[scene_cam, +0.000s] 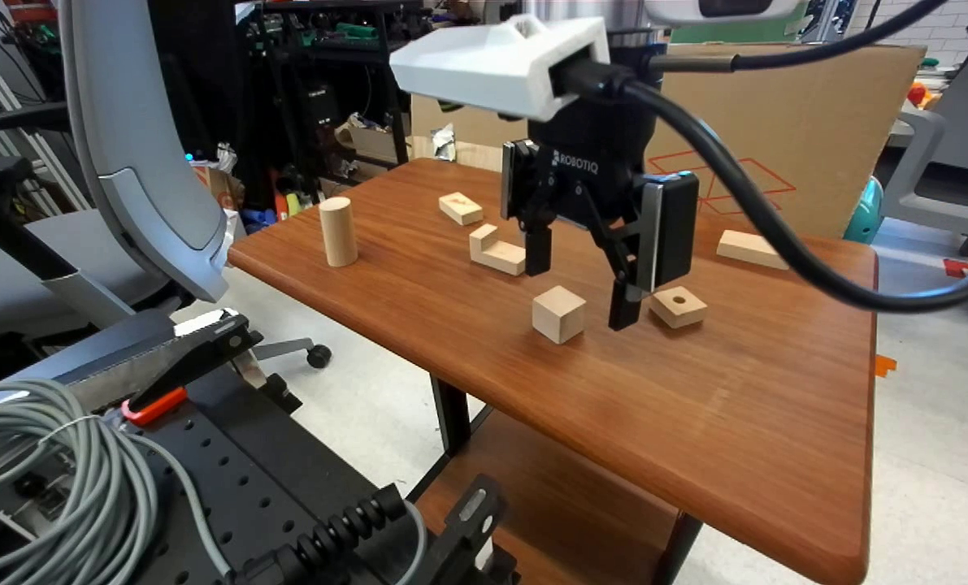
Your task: Put the square block on the block in the middle
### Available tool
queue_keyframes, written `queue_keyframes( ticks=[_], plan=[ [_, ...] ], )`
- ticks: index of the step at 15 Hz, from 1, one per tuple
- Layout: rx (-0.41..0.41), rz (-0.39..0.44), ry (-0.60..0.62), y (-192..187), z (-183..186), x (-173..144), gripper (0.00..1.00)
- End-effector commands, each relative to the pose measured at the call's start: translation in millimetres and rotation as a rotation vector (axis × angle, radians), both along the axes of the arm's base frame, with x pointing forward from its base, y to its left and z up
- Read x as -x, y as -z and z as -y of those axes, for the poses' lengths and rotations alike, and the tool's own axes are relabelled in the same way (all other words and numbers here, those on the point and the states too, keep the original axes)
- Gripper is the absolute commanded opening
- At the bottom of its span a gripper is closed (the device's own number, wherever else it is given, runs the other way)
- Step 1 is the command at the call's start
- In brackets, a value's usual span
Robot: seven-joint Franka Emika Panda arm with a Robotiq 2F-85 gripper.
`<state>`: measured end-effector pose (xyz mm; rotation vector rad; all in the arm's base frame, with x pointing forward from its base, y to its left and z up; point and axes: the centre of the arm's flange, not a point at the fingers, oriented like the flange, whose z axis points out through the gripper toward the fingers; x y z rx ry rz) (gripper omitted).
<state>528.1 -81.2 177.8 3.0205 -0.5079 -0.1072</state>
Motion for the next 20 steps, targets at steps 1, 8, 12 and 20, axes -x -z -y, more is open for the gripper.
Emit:
queue_keyframes(
  ticks=[1,8,12,20],
  plan=[
    [0.028,-0.018,-0.017,12,-4,-7,1.00],
    [0.038,-0.033,-0.038,21,-7,-6,0.50],
    [0.043,-0.027,-0.042,18,-7,-7,0.20],
    [0.025,0.052,-0.046,-41,-22,-9,0.09]
  ],
)
